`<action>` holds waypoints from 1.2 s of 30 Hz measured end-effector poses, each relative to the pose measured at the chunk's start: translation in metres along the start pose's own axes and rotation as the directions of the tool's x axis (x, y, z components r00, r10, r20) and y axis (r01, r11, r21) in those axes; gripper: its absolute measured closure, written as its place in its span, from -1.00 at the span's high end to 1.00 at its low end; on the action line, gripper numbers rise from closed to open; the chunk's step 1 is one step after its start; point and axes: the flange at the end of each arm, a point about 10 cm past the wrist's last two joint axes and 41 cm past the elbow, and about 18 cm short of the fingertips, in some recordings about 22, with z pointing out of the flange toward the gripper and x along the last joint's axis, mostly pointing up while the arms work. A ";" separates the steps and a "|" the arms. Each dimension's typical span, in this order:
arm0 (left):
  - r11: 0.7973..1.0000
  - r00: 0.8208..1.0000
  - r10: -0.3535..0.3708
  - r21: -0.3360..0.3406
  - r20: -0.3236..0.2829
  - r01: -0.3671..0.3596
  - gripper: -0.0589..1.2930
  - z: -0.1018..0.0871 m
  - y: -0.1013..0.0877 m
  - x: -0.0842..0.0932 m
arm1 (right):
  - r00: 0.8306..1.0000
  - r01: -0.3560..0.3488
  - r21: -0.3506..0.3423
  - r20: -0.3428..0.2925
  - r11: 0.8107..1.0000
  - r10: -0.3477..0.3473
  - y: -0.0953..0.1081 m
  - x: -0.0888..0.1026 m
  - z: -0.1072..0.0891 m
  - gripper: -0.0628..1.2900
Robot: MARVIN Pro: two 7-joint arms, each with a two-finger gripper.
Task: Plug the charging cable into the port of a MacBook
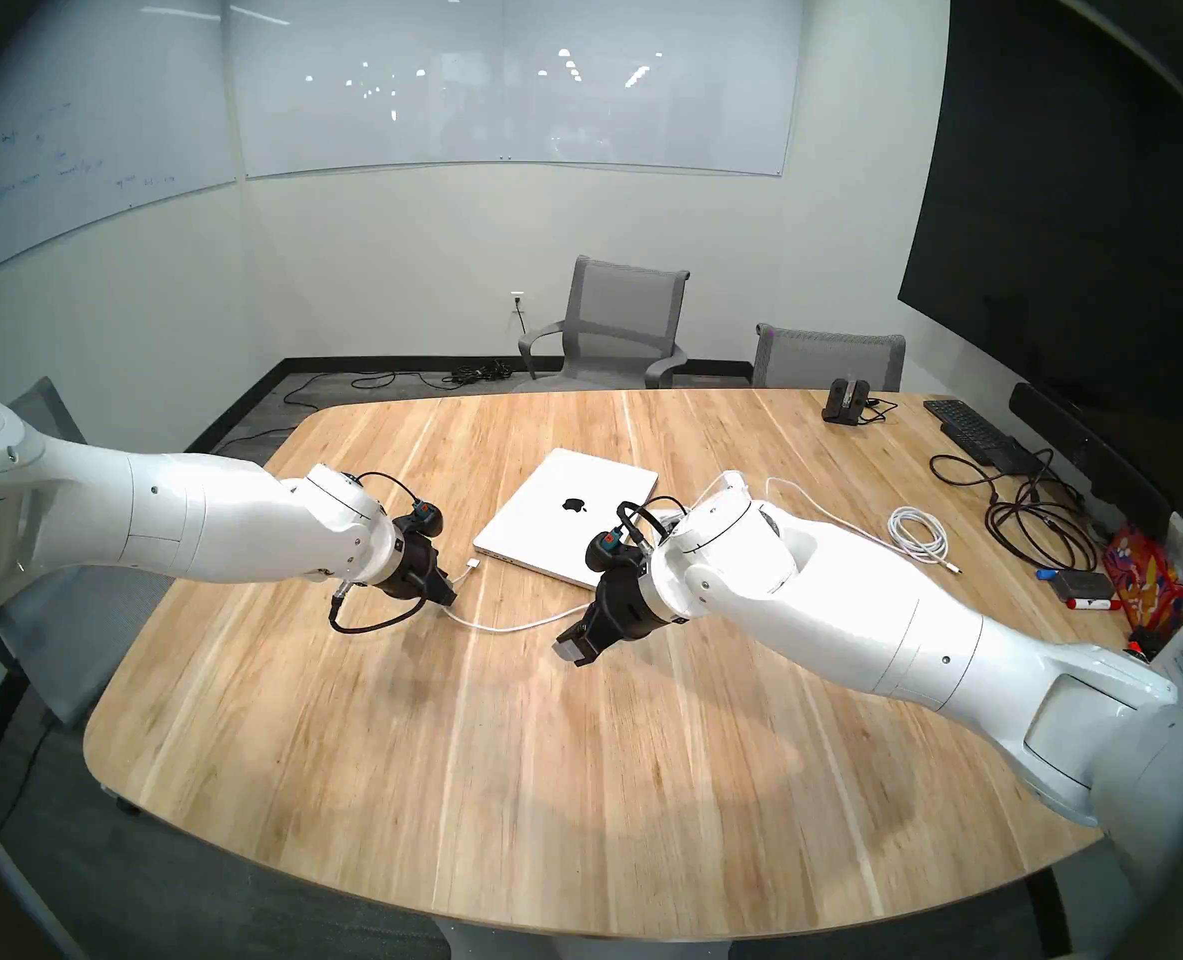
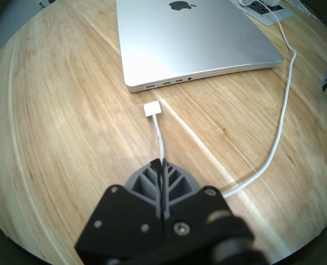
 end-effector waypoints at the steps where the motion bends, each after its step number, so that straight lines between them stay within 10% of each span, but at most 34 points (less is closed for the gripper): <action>1: 1.000 1.000 0.000 0.000 0.000 0.000 -0.94 0.000 0.000 0.000 | 1.000 0.000 0.000 0.000 1.000 0.000 0.000 0.000 0.000 0.90; 36: 1.000 1.000 0.000 0.000 0.000 0.000 -0.94 0.000 0.000 0.000 | 1.000 0.000 0.000 0.000 1.000 0.000 0.000 0.000 0.000 0.90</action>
